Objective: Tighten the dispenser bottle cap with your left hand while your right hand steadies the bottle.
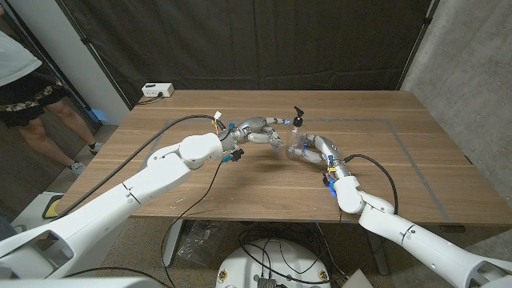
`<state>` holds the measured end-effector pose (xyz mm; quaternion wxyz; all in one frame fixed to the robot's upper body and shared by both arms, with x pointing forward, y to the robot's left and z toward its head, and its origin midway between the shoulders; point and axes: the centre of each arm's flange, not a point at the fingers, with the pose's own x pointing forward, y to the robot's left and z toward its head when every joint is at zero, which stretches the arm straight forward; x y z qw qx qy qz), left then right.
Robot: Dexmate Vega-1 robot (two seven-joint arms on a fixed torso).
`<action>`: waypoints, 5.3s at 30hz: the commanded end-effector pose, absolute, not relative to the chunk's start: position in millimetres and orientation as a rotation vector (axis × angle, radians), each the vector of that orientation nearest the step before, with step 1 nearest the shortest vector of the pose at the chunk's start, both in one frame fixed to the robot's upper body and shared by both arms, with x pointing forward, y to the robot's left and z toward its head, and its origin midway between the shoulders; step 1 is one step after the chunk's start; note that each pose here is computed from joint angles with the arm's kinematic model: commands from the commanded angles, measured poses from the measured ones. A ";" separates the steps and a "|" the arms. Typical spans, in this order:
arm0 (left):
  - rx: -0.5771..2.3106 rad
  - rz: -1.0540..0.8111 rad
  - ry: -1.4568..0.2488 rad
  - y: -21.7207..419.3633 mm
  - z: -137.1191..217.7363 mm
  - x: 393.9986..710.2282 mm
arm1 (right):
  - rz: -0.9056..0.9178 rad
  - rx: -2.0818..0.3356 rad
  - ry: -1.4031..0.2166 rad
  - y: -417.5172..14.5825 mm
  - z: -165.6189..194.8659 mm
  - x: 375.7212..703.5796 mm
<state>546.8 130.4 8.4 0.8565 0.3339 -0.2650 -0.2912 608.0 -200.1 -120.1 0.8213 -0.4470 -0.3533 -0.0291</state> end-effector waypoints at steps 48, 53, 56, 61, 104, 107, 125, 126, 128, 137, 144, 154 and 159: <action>0.786 -0.721 -0.604 108.5 30.6 578.1 | -0.084 -0.945 -0.741 -197.6 -120.5 607.6; 0.818 -0.732 -0.597 101.8 36.4 585.4 | -0.083 -0.944 -0.739 -198.2 -121.3 607.5; 0.833 -0.749 -0.588 96.4 39.7 591.1 | -0.085 -0.941 -0.739 -198.9 -122.1 606.7; 0.857 -0.771 -0.567 87.6 43.2 600.4 | -0.089 -0.941 -0.735 -200.9 -123.7 604.8; 0.710 -0.578 -0.623 130.2 16.4 547.3 | -0.083 -0.948 -0.748 -202.3 -121.4 603.9; 0.692 -0.572 -0.621 130.4 11.4 545.2 | -0.078 -0.950 -0.746 -201.5 -122.4 605.0; 0.635 -0.590 -0.634 126.4 -2.4 536.0 | -0.061 -0.956 -0.754 -199.3 -122.0 608.6; 0.635 -0.591 -0.634 126.3 -2.5 536.0 | -0.059 -0.957 -0.755 -199.1 -122.0 608.7; 0.634 -0.594 -0.633 125.9 -2.6 536.3 | -0.056 -0.958 -0.757 -198.9 -121.7 608.9; 0.636 -0.609 -0.633 124.2 -1.2 538.4 | -0.061 -0.955 -0.758 -199.3 -120.5 607.8; 0.642 -0.621 -0.631 123.1 0.6 540.3 | -0.068 -0.953 -0.754 -200.5 -121.5 606.3; 0.643 -0.631 -0.625 121.9 0.7 540.6 | -0.069 -0.950 -0.745 -200.6 -124.6 605.7; 0.647 -0.633 -0.629 122.0 1.2 539.9 | -0.070 -0.951 -0.747 -200.6 -124.8 605.7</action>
